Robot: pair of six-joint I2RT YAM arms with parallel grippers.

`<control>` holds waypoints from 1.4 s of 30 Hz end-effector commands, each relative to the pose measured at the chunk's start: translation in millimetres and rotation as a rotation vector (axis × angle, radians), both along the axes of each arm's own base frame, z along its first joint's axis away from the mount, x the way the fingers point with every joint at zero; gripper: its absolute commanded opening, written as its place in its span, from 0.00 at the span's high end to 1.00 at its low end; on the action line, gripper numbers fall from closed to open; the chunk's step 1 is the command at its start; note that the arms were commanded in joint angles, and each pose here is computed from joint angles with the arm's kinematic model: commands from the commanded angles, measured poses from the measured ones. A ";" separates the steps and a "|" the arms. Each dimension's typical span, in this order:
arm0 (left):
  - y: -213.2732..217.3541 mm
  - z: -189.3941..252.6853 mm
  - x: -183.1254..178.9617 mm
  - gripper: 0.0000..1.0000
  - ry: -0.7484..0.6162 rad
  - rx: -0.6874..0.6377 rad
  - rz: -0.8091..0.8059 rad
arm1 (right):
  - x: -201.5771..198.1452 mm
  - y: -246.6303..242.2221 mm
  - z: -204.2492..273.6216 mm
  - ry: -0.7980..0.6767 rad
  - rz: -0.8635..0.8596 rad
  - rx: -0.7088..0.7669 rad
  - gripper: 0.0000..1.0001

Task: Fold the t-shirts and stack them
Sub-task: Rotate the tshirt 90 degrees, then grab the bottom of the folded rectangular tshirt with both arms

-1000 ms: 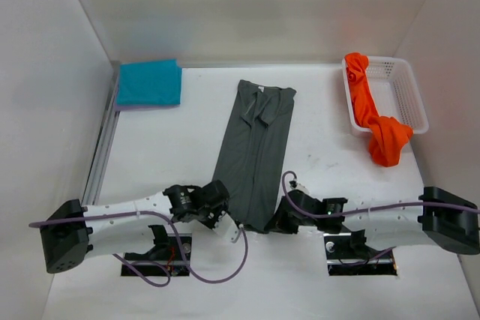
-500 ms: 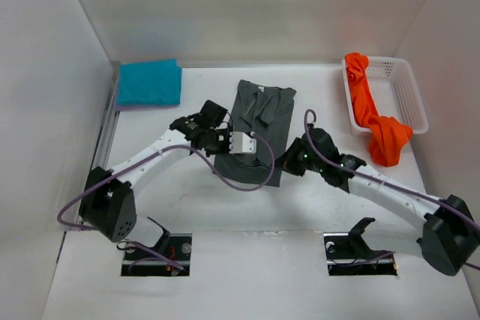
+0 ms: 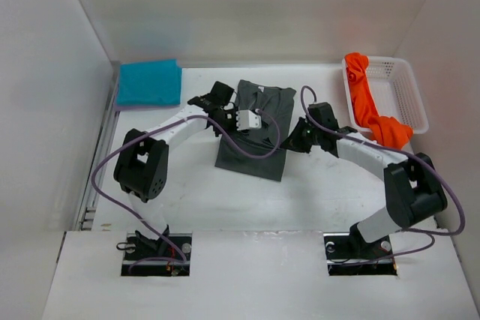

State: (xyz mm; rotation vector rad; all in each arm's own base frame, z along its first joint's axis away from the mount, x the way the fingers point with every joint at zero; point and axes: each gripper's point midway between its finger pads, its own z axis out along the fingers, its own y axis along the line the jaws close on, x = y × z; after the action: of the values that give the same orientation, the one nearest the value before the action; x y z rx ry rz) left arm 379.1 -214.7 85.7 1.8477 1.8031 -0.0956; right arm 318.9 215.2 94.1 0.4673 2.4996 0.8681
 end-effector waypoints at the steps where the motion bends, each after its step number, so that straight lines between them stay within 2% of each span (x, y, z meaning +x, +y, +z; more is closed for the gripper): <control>1: -13.2 26.5 32.2 0.92 -0.091 -0.075 0.001 | 21.8 12.2 15.2 -0.081 0.067 0.038 0.94; 8: -20.4 13.5 47.5 0.84 -0.119 -0.080 0.003 | 47.8 10.9 -3.2 -0.071 0.058 0.023 0.89; 11: -18.7 4.0 57.9 0.80 -0.127 -0.076 0.022 | 60.7 -3.8 -11.7 -0.076 0.019 0.005 0.77; 13: -16.7 -2.1 65.2 0.75 -0.132 -0.070 0.038 | 71.3 -10.8 -10.4 -0.091 -0.003 0.008 0.65; 16: -9.5 -6.2 83.6 0.67 -0.171 -0.051 0.078 | 91.9 -20.3 1.0 -0.135 -0.037 0.019 0.60; 18: -2.5 0.4 105.7 0.62 -0.228 -0.047 0.127 | 109.3 -31.0 12.3 -0.170 -0.075 0.022 0.58; 21: 8.1 27.0 140.1 0.50 -0.311 -0.080 0.224 | 128.7 -39.2 26.0 -0.200 -0.096 0.023 0.57; 25: 14.2 71.9 155.6 0.42 -0.377 -0.139 0.291 | 136.0 -39.2 44.2 -0.234 -0.089 0.033 0.57; 30: 13.0 95.7 114.7 0.34 -0.391 -0.149 0.223 | 101.7 -29.4 67.6 -0.291 -0.001 0.017 0.62; 34: 14.8 73.7 64.6 0.34 -0.323 -0.113 0.173 | 51.7 -11.2 49.1 -0.248 0.100 -0.045 0.71; 39: 23.5 45.8 12.5 0.34 -0.252 -0.082 0.136 | 14.5 4.7 25.9 -0.164 0.123 -0.070 0.84; 42: 29.9 33.7 -10.3 0.34 -0.217 -0.069 0.134 | -5.1 21.1 4.3 -0.080 0.170 -0.087 0.88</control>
State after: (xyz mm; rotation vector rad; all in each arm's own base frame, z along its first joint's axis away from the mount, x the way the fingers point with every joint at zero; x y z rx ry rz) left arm 387.2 -190.1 118.7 1.6301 1.7310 0.1182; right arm 327.0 233.2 117.9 0.1773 2.4401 0.8719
